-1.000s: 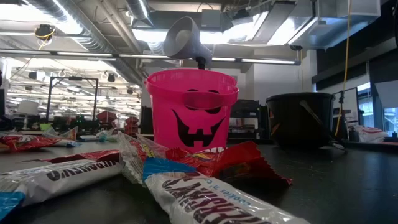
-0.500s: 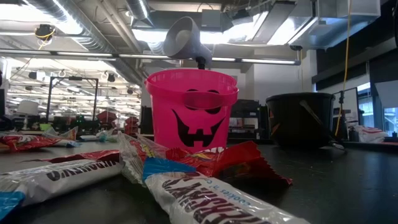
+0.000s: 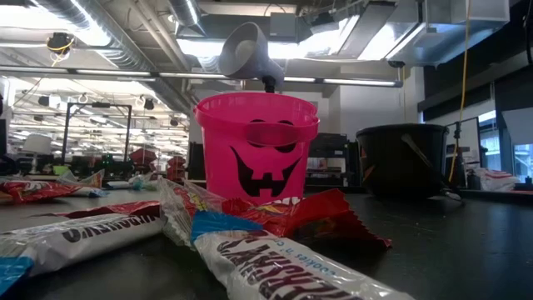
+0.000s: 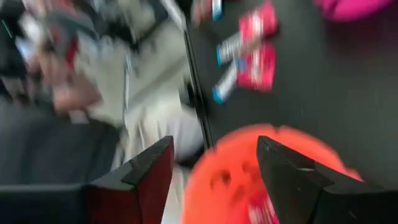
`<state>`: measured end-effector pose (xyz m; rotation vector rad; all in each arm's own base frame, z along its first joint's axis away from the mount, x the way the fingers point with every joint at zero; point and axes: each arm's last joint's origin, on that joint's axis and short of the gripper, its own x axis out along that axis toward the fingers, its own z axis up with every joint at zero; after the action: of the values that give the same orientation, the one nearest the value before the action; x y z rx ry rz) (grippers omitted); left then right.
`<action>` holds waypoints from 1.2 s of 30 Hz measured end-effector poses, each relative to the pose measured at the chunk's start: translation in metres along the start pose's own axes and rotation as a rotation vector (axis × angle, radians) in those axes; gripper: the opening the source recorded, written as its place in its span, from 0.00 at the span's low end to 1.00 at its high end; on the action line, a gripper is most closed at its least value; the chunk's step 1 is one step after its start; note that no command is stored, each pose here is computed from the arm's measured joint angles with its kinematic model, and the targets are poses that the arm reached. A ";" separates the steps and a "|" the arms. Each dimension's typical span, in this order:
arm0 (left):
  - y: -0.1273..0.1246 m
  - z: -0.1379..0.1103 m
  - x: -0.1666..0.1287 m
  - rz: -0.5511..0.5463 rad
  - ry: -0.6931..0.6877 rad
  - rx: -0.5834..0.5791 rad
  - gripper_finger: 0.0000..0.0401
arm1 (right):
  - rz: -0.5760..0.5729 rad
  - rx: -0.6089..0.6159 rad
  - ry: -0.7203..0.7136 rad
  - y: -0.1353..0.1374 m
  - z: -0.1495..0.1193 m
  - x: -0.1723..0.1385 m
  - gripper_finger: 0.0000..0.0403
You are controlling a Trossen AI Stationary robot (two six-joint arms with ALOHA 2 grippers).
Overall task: Sort candy
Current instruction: Put the blue gummy into the pink bucket
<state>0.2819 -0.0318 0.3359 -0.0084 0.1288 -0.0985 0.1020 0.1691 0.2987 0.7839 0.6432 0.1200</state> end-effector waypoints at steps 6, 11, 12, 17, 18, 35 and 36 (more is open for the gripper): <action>0.000 0.005 0.000 -0.001 -0.055 0.003 0.42 | -0.021 -0.023 -0.310 0.004 0.012 -0.005 0.56; 0.002 0.006 -0.004 0.007 -0.041 0.011 0.42 | -0.074 -0.108 -0.516 0.010 0.020 -0.007 0.54; 0.003 0.007 -0.005 0.011 -0.044 0.017 0.42 | -0.076 -0.095 -0.542 0.010 0.022 -0.006 0.53; 0.004 0.009 -0.015 0.016 -0.020 0.026 0.42 | -0.089 -0.109 -0.524 0.008 0.024 -0.004 0.54; 0.004 0.010 -0.017 0.016 -0.013 0.026 0.42 | -0.077 -0.112 -0.500 0.009 0.023 -0.004 0.54; 0.018 0.048 -0.097 0.447 0.471 0.034 0.42 | -0.063 -0.139 -0.465 0.010 0.021 -0.002 0.54; 0.019 0.047 -0.100 0.465 0.514 0.028 0.42 | -0.082 -0.155 -0.492 0.009 0.022 -0.003 0.54</action>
<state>0.1912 -0.0029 0.3950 0.0752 0.6383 0.3662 0.1138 0.1611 0.3185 0.6048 0.1956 -0.0967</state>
